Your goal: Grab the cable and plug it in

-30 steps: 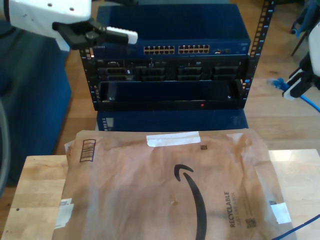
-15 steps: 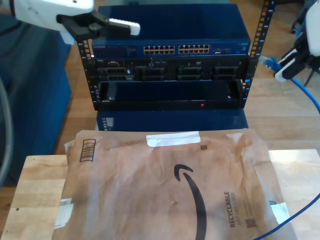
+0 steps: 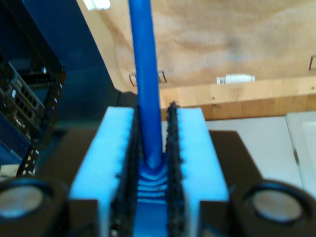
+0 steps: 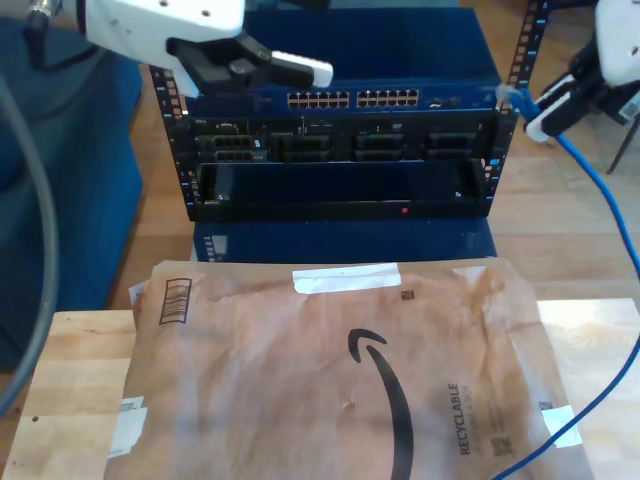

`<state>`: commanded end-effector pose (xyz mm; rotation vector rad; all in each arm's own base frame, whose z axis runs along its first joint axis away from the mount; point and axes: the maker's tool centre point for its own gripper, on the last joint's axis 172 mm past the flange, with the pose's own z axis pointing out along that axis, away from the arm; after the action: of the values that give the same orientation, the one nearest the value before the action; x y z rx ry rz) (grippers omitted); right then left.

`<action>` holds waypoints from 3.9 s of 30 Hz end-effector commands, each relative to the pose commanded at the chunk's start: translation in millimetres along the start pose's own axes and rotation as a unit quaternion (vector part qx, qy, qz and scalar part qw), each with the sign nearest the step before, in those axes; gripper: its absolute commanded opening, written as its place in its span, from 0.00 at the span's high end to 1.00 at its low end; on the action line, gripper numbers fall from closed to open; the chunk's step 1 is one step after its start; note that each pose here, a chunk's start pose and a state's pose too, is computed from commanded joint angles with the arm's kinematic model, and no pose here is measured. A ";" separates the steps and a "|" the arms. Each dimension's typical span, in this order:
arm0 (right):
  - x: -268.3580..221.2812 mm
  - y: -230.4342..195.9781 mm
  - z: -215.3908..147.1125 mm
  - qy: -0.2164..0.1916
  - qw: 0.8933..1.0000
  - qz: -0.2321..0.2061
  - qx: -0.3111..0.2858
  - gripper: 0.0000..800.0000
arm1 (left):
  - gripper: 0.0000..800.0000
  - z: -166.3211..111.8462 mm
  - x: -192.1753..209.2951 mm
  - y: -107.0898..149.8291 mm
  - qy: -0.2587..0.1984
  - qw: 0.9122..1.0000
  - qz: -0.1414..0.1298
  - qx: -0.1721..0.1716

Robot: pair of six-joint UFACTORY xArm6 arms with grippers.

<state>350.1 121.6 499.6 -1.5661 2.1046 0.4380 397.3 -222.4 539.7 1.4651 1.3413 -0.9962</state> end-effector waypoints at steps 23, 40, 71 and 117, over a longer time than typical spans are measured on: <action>-26.7 -15.5 9.1 -0.003 1.000 -0.007 -0.010 0.99 | 0.00 2.2 -12.3 -1.7 0.001 1.000 0.011 0.004; -41.1 -20.1 17.1 0.036 0.999 -0.037 -0.001 1.00 | 0.00 17.1 -22.4 -10.5 0.001 1.000 0.010 0.022; -64.9 -9.2 19.2 0.081 0.994 -0.077 0.004 1.00 | 0.00 40.9 -27.5 -9.0 0.000 0.999 0.010 0.054; -70.4 -8.8 31.1 0.089 0.992 -0.084 -0.015 1.00 | 0.55 54.2 -9.8 -17.4 0.030 0.997 -0.009 0.074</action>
<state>380.5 191.7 512.5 -1.8435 2.0794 0.2805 379.4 -276.8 532.2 1.6075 1.3499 -1.0911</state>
